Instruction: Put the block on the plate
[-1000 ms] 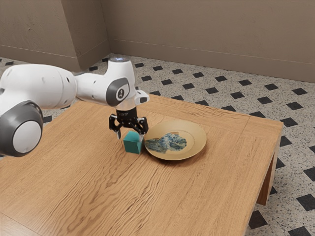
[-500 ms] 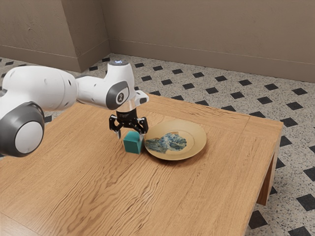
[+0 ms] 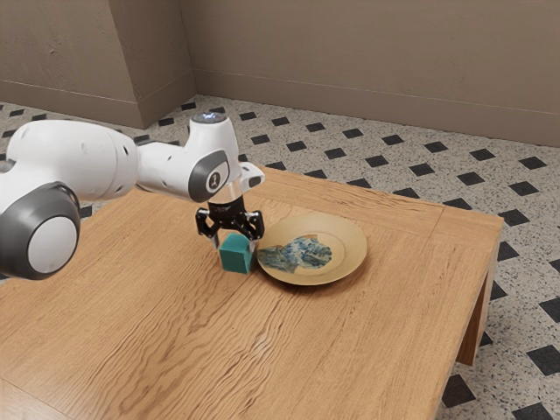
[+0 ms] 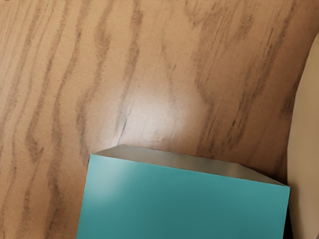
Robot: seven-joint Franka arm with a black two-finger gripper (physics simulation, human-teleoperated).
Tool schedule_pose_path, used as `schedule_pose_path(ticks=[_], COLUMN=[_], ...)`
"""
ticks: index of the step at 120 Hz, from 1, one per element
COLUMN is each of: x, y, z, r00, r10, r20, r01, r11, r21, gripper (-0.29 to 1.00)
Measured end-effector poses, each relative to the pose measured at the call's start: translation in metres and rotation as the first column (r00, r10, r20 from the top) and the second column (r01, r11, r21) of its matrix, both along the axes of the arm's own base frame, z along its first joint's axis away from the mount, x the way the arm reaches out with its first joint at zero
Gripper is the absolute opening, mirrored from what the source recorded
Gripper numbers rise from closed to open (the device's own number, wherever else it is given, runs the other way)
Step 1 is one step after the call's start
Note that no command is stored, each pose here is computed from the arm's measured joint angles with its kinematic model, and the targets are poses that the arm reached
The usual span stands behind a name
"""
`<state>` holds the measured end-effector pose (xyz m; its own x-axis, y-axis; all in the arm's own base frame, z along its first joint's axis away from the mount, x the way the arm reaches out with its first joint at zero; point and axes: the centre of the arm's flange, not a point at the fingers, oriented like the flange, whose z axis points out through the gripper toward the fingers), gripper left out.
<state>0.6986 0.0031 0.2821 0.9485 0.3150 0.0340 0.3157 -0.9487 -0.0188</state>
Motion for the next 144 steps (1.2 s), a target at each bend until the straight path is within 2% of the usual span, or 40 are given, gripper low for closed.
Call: schedule_pose_path(ticks=[26, 84, 114, 126, 144], x=[0.000, 0.000, 0.002, 0.001, 0.007], y=[-0.002, -0.002, -0.001, -0.024, -0.103], z=[-0.005, 0.001, 0.052, 0.078, 0.083], r00=[1.000, 0.999, 0.997, 0.994, 0.985], r10=[0.004, 0.014, 0.007, -0.027, -0.131], r20=[0.007, 0.029, 0.082, 0.102, 0.114], r01=[-0.004, -0.014, -0.008, 0.025, 0.131], r11=[1.000, 1.000, 1.000, 1.000, 0.991], r21=[-0.002, 0.001, 0.014, 0.014, 0.011], gripper=[0.48, 0.39, 0.37, 0.38, 0.37])
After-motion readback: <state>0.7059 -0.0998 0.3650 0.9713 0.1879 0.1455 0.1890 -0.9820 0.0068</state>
